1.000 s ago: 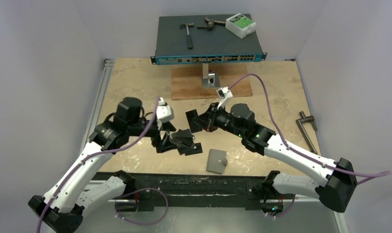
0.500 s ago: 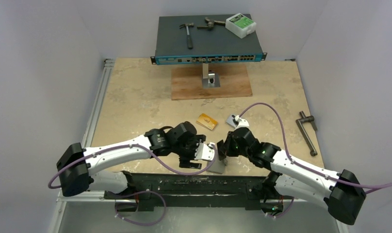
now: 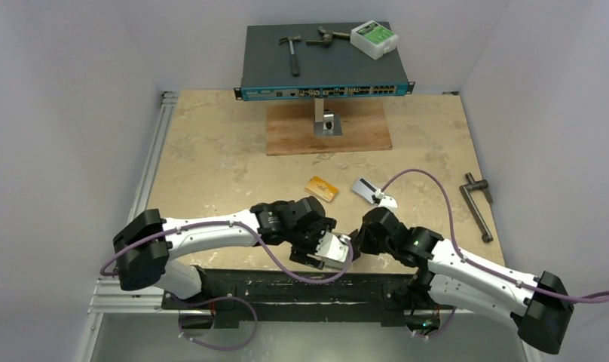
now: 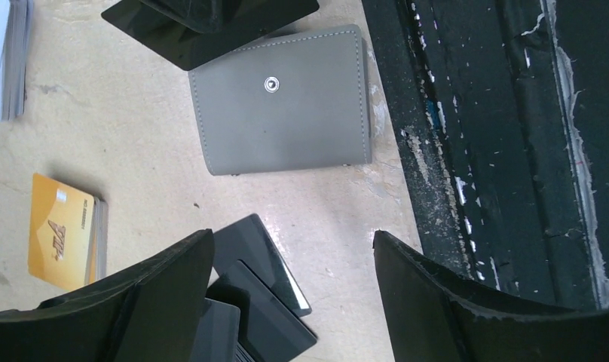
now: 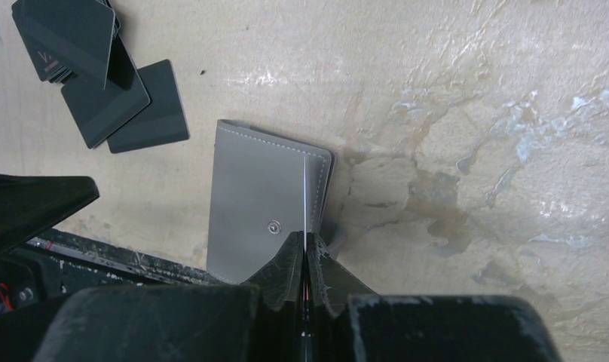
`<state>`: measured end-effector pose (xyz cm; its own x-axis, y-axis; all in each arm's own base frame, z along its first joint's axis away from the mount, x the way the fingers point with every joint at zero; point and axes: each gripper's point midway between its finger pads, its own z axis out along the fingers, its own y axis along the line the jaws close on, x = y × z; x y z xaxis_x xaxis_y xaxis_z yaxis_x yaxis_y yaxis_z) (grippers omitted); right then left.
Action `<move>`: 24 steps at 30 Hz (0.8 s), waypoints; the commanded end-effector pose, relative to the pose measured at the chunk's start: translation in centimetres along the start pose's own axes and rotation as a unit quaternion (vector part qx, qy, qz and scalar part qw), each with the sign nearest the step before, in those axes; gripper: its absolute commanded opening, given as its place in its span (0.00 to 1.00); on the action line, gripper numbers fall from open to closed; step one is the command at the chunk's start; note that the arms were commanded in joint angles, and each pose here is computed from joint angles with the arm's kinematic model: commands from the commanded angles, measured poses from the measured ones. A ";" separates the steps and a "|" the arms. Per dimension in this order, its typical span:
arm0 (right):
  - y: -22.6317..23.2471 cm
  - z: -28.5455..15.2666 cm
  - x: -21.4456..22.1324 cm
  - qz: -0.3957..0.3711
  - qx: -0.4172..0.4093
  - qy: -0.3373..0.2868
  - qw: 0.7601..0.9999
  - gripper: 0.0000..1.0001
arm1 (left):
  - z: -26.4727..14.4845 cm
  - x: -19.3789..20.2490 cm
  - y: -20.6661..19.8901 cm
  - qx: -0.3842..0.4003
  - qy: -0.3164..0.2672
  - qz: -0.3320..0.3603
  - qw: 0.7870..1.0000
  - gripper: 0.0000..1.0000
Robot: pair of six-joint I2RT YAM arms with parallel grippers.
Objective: Put the credit cards into the card holder
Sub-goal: Insert the credit card into the card holder.
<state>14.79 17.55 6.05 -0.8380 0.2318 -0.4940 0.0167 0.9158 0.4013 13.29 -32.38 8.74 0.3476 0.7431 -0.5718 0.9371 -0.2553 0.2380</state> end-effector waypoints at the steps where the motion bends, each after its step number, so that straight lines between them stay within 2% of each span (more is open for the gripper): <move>1: -1.3 -0.1 1.3 0.027 0.017 0.011 0.999 0.00 | 0.0 -1.8 1.8 -0.011 -0.001 0.040 0.999 0.76; 5: -1.6 -0.1 1.8 0.032 0.015 0.016 0.999 0.00 | 0.1 -1.0 2.2 -0.009 0.036 0.017 0.999 0.75; 15: -1.3 0.3 2.4 0.035 -0.005 0.021 0.999 0.00 | -1.5 -1.6 0.8 0.028 0.095 -0.167 0.981 0.76; 18: 0.1 0.2 2.3 0.036 -0.049 0.016 0.998 0.00 | -1.7 -1.7 0.5 0.041 0.090 -0.244 0.965 0.76; 22: 1.3 -0.1 2.2 0.032 -0.100 0.004 0.994 0.00 | -1.8 -0.5 0.8 0.051 0.090 -0.365 0.925 0.77; 24: 1.5 -0.3 2.1 0.031 -0.114 -0.003 0.993 0.00 | -1.9 0.1 1.0 0.052 0.090 -0.392 0.914 0.78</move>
<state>12.55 17.75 4.31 -0.8545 0.2780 -0.4388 0.0153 0.8579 0.5137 14.22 -31.94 10.02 -0.2123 0.8719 -0.4413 0.9766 0.1733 -0.1274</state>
